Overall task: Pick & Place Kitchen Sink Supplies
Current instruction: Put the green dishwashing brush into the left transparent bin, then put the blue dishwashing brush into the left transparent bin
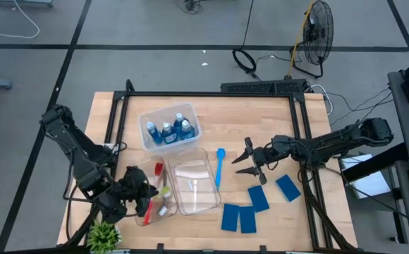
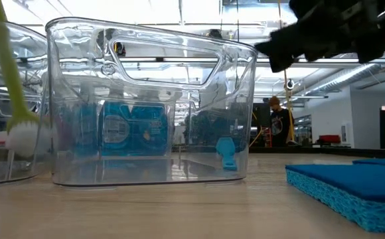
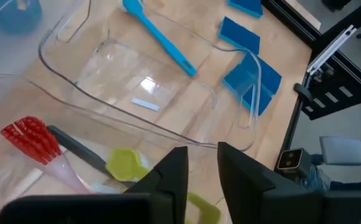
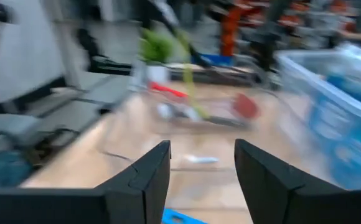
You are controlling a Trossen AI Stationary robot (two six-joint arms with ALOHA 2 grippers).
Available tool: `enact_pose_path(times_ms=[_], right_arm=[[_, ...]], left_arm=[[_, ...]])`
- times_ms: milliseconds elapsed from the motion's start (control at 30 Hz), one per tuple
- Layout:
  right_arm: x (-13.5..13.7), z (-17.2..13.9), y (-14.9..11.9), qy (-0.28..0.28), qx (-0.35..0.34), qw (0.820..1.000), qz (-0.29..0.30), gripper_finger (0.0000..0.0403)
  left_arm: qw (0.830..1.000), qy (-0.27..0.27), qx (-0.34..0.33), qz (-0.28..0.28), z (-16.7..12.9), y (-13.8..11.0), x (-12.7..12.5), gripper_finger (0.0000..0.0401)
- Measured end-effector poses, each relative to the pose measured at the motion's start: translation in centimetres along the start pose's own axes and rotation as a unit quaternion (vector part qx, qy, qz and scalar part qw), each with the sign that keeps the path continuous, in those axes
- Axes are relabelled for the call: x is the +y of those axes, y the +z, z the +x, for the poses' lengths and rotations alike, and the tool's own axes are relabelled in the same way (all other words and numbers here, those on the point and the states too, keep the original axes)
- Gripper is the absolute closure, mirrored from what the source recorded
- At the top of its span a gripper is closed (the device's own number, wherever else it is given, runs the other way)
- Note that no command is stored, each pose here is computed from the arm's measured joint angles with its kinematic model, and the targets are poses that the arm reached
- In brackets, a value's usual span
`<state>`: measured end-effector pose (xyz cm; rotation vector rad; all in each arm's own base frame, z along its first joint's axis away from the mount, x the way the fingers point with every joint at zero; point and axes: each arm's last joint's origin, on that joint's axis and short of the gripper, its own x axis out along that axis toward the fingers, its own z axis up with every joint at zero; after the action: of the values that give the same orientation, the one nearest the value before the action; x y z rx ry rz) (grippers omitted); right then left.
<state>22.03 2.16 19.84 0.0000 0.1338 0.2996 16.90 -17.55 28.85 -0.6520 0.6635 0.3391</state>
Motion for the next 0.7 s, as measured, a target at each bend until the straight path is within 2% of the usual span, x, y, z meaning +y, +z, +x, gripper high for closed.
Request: enact_pose_path(times_ms=[133,333,533,700], right_arm=[[-0.4,-0.1,-0.9,-0.076,0.048,0.996,0.015,0.023],[-1.0,0.0,-3.0,-0.177,0.131,0.975,0.027,0.0181],[-1.8,1.4,-5.0,-0.195,0.143,0.969,0.059,0.013],[-3.9,2.6,-7.1,-0.227,0.146,0.959,0.084,0.012]], left_arm=[[1.0,0.002,-0.001,0.012,0.0,0.0,0.0,0.0281],[0.999,0.029,0.0,0.025,0.5,-0.3,0.4,0.0217],[0.997,0.069,-0.003,0.02,1.2,-0.2,0.9,0.0145],[0.996,0.08,-0.007,0.028,1.7,0.1,1.1,0.0109]])
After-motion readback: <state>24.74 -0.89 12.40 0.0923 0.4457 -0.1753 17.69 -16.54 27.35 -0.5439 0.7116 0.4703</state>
